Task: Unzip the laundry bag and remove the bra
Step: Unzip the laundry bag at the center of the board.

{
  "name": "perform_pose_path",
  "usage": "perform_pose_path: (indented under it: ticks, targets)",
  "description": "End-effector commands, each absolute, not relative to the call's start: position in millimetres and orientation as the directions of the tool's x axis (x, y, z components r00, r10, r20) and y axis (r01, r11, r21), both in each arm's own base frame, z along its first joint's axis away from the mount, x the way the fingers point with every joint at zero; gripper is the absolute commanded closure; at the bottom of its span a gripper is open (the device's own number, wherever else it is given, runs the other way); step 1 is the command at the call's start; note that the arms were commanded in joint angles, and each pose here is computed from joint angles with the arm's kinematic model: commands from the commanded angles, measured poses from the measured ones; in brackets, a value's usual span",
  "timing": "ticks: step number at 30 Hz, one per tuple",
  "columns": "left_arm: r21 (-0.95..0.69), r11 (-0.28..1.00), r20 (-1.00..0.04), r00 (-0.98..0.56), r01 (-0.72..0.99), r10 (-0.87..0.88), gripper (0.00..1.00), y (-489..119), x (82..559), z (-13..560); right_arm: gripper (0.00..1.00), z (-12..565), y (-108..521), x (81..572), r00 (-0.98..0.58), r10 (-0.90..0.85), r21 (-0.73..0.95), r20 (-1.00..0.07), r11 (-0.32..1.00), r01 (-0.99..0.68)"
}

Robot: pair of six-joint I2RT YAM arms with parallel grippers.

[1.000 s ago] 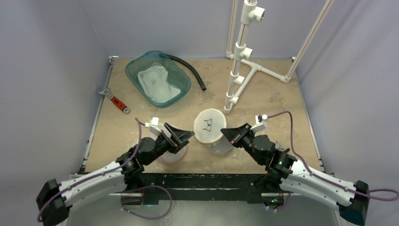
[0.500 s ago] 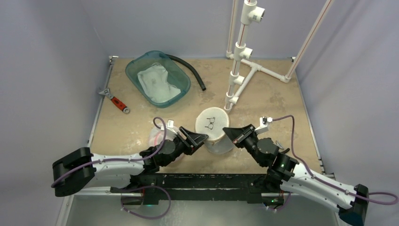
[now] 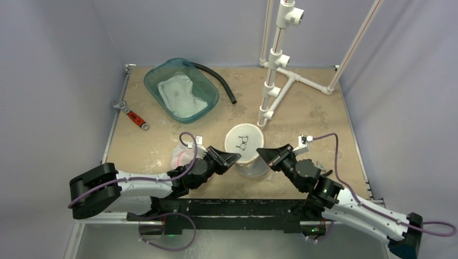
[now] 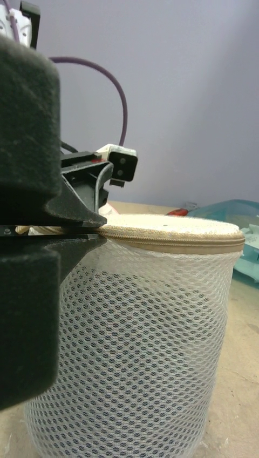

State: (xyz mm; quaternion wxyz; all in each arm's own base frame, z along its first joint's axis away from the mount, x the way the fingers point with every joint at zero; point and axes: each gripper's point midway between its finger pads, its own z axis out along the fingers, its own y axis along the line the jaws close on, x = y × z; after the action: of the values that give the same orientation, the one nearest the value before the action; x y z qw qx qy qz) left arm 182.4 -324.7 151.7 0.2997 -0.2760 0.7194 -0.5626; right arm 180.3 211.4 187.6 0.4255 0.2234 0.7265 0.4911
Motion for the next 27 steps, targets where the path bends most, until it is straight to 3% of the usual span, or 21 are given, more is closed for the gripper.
perform_pose_path:
  ticks: [1, 2, 3, 4, 5, 7, 8, 12, 16, 22, 27]
  targets:
    - [-0.995, 0.102, -0.083, -0.662, 0.01, -0.745, 0.97, -332, 185, 194, 1.0, 201, 219, 175, -0.563, 0.712, 0.898, -0.419, 0.415, -0.144]
    - [-0.994, 0.105, -0.088, -0.659, 0.013, -0.747, 1.0, -330, 184, 195, 1.0, 204, 220, 173, -0.568, 0.691, 0.884, -0.447, 0.436, -0.166]
    - [-0.993, 0.115, -0.096, -0.651, 0.013, -0.753, 1.0, -326, 185, 195, 0.94, 208, 221, 171, -0.573, 0.662, 0.865, -0.484, 0.462, -0.196]
    - [-0.991, 0.13, -0.11, -0.64, 0.016, -0.76, 1.0, -322, 186, 196, 0.76, 211, 221, 169, -0.578, 0.632, 0.844, -0.516, 0.488, -0.221]
    - [-0.989, 0.15, -0.126, -0.625, 0.014, -0.77, 1.0, -317, 188, 197, 0.65, 213, 221, 167, -0.58, 0.601, 0.821, -0.55, 0.517, -0.243]
    - [-0.978, 0.207, -0.161, -0.596, -0.009, -0.787, 1.0, -306, 191, 197, 0.5, 215, 218, 163, -0.583, 0.529, 0.764, -0.617, 0.58, -0.282]
    - [-0.97, 0.241, -0.183, -0.578, -0.025, -0.795, 1.0, -300, 193, 197, 0.47, 217, 218, 161, -0.583, 0.486, 0.732, -0.651, 0.603, -0.315]
    - [-0.942, 0.331, -0.255, -0.511, -0.061, -0.821, 1.0, -283, 203, 202, 0.46, 215, 226, 150, -0.602, 0.306, 0.622, -0.738, 0.656, -0.428]
    - [-0.923, 0.372, -0.288, -0.469, -0.096, -0.835, 1.0, -281, 211, 203, 0.5, 196, 236, 150, -0.647, 0.189, 0.559, -0.738, 0.708, -0.431]
    - [-0.889, 0.438, -0.342, -0.447, -0.13, -0.827, 1.0, -285, 220, 196, 0.56, 195, 251, 153, -0.662, 0.176, 0.571, -0.728, 0.69, -0.444]
    - [-0.888, 0.44, -0.345, -0.439, -0.134, -0.83, 1.0, -288, 223, 196, 0.54, 199, 264, 152, -0.666, 0.17, 0.581, -0.726, 0.669, -0.463]
